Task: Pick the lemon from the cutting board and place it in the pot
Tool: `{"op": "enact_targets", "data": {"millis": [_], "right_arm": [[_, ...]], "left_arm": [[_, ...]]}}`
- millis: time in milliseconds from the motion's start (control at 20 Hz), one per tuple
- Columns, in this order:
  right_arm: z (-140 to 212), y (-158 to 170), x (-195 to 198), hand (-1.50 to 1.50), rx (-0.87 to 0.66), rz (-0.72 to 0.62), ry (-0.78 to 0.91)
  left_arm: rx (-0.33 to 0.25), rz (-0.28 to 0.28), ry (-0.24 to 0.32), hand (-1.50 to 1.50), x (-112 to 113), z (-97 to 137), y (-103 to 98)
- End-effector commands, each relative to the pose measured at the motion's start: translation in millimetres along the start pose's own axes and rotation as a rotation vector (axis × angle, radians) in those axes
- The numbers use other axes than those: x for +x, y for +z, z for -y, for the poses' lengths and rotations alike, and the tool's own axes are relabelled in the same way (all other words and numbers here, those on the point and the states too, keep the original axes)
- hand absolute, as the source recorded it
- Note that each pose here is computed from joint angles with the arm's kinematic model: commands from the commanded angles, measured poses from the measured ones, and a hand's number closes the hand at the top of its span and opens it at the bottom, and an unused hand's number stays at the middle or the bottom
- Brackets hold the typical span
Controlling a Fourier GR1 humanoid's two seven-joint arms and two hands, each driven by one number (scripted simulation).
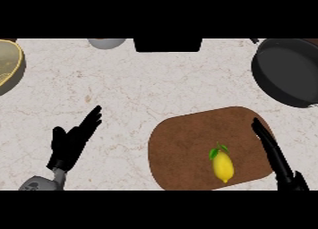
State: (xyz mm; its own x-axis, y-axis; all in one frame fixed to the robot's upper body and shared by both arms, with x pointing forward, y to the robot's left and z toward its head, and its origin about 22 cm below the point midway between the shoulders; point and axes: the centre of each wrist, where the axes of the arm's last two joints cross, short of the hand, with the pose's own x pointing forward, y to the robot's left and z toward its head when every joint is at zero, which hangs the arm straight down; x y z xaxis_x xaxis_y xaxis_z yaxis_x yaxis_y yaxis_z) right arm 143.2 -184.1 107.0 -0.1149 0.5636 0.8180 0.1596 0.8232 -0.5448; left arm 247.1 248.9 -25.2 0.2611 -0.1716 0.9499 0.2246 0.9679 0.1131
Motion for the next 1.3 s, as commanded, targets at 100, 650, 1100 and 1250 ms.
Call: {"op": "enact_targets", "data": {"millis": [100, 650, 1100, 1250], "right_arm": [[-6.1, -21.7, 17.5, -1.5, 0.082, -0.212, -0.005], [-42.2, -39.9, -41.9, -1.5, 0.372, -0.39, 0.147], [-21.2, -14.2, -92.9, -1.5, 0.27, -0.331, 0.13], [0.8, -28.5, -86.8, -1.5, 0.286, -0.321, 0.074]], "left_arm": [[-0.004, -0.001, -0.014, 0.0, 9.3, 11.9, -22.1], [0.0, -0.001, 0.001, 0.0, 11.9, -10.3, -7.3], [-0.017, 0.002, 0.001, 0.0, 7.7, 0.8, -5.3], [0.005, 0.006, 0.002, 0.0, 20.5, 16.6, -22.9]]}}
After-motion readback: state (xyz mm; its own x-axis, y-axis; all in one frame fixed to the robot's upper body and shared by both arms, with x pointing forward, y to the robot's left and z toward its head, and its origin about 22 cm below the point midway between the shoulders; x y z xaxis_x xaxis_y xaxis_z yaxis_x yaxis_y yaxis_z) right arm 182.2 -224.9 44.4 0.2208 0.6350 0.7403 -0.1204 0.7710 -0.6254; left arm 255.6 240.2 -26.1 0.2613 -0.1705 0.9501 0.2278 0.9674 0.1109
